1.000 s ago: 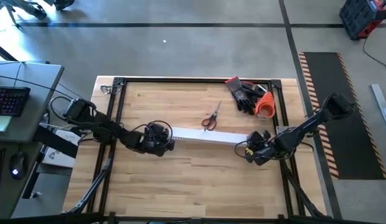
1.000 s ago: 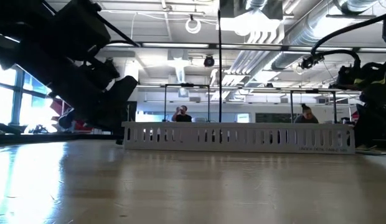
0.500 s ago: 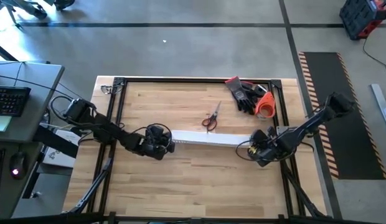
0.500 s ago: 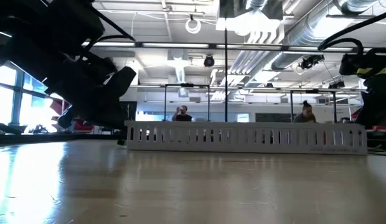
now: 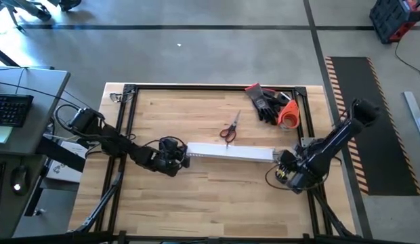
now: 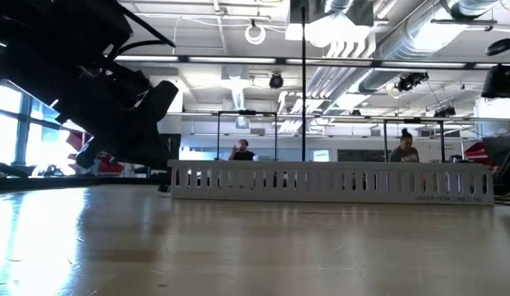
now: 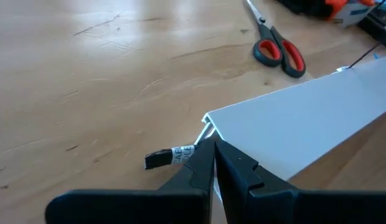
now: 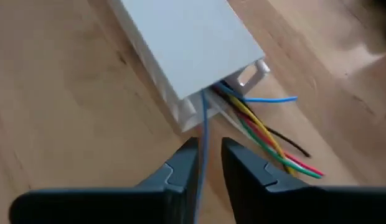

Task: Ziptie cables
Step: Close the white cable duct

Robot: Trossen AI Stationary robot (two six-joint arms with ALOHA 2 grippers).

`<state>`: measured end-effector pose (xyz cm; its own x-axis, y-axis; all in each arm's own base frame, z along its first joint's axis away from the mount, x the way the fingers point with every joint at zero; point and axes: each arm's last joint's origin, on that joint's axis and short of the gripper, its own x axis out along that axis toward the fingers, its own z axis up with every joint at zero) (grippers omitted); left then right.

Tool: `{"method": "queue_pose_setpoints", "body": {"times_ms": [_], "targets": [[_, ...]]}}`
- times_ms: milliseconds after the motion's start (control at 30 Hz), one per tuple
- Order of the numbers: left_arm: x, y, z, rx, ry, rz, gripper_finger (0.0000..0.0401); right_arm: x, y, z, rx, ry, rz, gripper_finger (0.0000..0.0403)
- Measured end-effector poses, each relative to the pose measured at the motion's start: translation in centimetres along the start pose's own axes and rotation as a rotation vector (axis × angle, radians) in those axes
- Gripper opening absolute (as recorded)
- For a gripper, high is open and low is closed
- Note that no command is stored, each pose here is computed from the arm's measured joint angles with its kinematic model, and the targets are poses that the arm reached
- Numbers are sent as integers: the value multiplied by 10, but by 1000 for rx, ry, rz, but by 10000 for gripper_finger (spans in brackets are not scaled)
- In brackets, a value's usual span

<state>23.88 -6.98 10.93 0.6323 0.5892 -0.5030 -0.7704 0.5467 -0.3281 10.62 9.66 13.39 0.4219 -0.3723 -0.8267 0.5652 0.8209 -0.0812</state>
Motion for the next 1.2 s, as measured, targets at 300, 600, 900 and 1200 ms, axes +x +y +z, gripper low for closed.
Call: {"method": "queue_pose_setpoints", "body": {"times_ms": [300,600,900,1200], "targets": [[8,-7,-9,-6,-22,-58,0,22,14,-11,-7,-70,-94,12],[17,-13,-19,-35,-13,-82,0,19,14,-11,-48,-35,-143,2],[15,-14,-17,-24,-15,-88,0,6,7,-10,-102,13,-168,0],[16,-30,-12,71,24,-148,0,14,11,-8,-183,-1,-118,0]]}}
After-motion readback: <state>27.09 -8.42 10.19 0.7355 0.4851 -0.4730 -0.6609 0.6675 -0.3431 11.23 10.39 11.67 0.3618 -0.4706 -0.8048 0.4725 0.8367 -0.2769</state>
